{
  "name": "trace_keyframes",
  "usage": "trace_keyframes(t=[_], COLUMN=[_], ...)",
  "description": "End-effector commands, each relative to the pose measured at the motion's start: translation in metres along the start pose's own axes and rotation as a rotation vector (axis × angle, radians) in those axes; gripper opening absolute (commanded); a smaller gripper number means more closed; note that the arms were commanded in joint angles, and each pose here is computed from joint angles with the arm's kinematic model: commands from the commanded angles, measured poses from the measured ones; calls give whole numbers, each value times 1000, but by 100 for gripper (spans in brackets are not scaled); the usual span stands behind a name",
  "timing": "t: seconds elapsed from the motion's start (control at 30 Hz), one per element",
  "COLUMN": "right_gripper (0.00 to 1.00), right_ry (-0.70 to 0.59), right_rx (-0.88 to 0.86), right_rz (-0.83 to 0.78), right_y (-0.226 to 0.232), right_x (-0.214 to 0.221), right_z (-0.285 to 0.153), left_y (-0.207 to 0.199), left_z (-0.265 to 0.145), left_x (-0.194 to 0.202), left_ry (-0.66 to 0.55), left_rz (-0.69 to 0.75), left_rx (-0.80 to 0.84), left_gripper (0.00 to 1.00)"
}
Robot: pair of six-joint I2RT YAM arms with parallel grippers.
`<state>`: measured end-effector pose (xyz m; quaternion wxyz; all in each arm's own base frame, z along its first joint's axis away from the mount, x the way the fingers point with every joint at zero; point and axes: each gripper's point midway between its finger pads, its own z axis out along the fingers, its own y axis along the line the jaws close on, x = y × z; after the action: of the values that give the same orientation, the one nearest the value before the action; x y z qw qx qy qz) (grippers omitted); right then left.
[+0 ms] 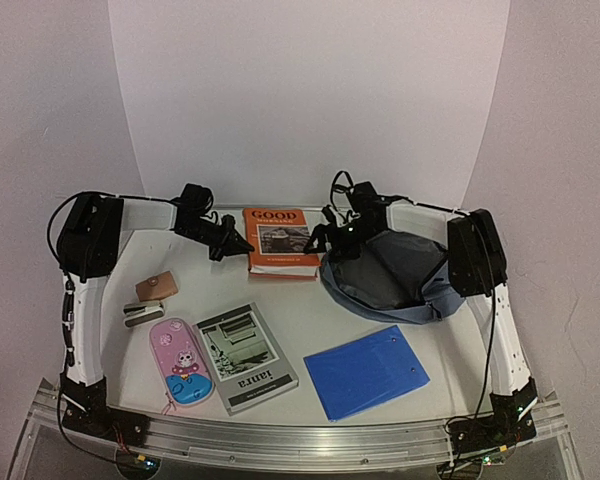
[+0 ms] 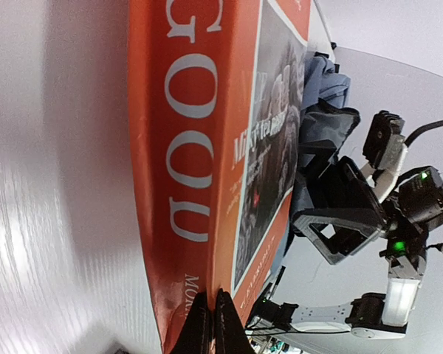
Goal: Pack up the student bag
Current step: Pick up the book from the center of the board.
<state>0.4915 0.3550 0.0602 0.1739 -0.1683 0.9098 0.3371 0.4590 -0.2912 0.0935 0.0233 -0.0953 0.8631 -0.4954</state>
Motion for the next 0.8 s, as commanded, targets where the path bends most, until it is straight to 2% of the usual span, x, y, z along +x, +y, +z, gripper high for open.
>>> trace_keyframes(t=[0.0, 0.23, 0.4, 0.6, 0.77], right_gripper=[98, 98, 98, 98, 98], right_ry=[-40, 36, 111, 233, 303], right_rx=[-39, -140, -213, -290, -336], right_rz=[10, 36, 29, 98, 209], right_y=[26, 56, 84, 105, 108], right_x=[-12, 19, 45, 84, 105], right_z=[-49, -56, -44, -27, -27], left_y=[-47, -31, -10, -15, -41], left_z=[-38, -67, -82, -87, -99], left_x=[25, 95, 136, 145, 145], left_ry=[41, 148, 167, 141, 100], left_rz=[31, -34, -59, -64, 19], left_rx=[67, 10, -11, 54, 119], left_gripper=[0, 0, 0, 0, 0])
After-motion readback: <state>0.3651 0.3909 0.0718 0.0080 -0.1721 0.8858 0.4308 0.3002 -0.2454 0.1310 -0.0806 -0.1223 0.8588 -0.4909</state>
